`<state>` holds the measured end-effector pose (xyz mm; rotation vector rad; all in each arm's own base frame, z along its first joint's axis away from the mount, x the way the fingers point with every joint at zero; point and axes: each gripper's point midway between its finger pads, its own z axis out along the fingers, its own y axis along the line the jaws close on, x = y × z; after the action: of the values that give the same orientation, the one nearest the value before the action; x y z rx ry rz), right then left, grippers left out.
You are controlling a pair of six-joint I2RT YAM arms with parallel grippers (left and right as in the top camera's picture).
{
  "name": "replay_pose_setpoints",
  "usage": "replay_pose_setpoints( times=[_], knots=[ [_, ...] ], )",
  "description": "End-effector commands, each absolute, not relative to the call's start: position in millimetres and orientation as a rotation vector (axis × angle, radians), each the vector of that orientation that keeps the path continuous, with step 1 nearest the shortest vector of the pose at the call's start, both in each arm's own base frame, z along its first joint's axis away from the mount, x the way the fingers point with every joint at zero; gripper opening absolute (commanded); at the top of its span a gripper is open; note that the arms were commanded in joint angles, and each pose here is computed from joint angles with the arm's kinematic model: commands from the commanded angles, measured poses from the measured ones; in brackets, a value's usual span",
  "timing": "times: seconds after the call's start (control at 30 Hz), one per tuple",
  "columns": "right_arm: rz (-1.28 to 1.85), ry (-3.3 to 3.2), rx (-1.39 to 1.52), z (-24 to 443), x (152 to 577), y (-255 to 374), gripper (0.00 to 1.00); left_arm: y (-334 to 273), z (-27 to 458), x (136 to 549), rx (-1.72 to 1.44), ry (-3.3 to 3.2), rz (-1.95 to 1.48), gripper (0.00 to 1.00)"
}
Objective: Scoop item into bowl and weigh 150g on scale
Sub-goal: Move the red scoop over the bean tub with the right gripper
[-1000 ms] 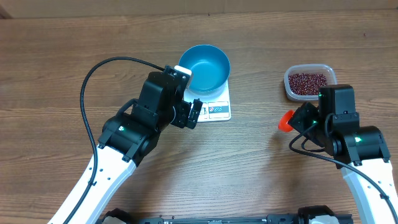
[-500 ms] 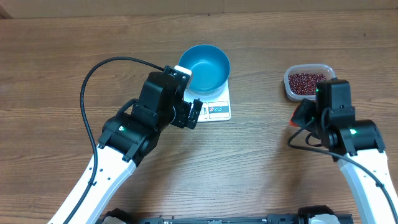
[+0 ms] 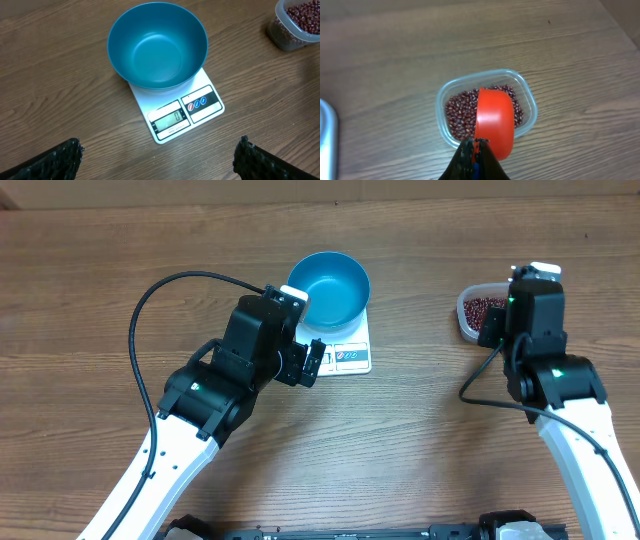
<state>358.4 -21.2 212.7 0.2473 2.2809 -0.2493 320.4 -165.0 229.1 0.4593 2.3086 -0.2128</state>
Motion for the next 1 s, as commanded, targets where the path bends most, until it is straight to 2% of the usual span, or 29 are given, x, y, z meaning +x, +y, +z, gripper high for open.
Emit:
replay_pose_setpoints(
  times=[0.0, 0.2, 0.47, 0.97],
  knots=[
    [-0.361, 2.327, 0.115, 201, 372, -27, 0.04, -164, 242, 326, 0.445, 2.276, -0.204, 0.99],
    [-0.426, 2.399, 0.17, 163, 389, -57, 0.04, -164, 242, 326, 0.445, 2.277, -0.204, 0.99],
    [-0.238, 2.422, 0.226, 151, 394, -74, 0.04, -164, 242, 326, 0.445, 2.277, -0.204, 0.99],
    [-0.237, 2.485, 0.174, 124, 395, -77, 0.04, -164, 242, 326, 0.445, 2.276, -0.204, 0.99]
  ],
)
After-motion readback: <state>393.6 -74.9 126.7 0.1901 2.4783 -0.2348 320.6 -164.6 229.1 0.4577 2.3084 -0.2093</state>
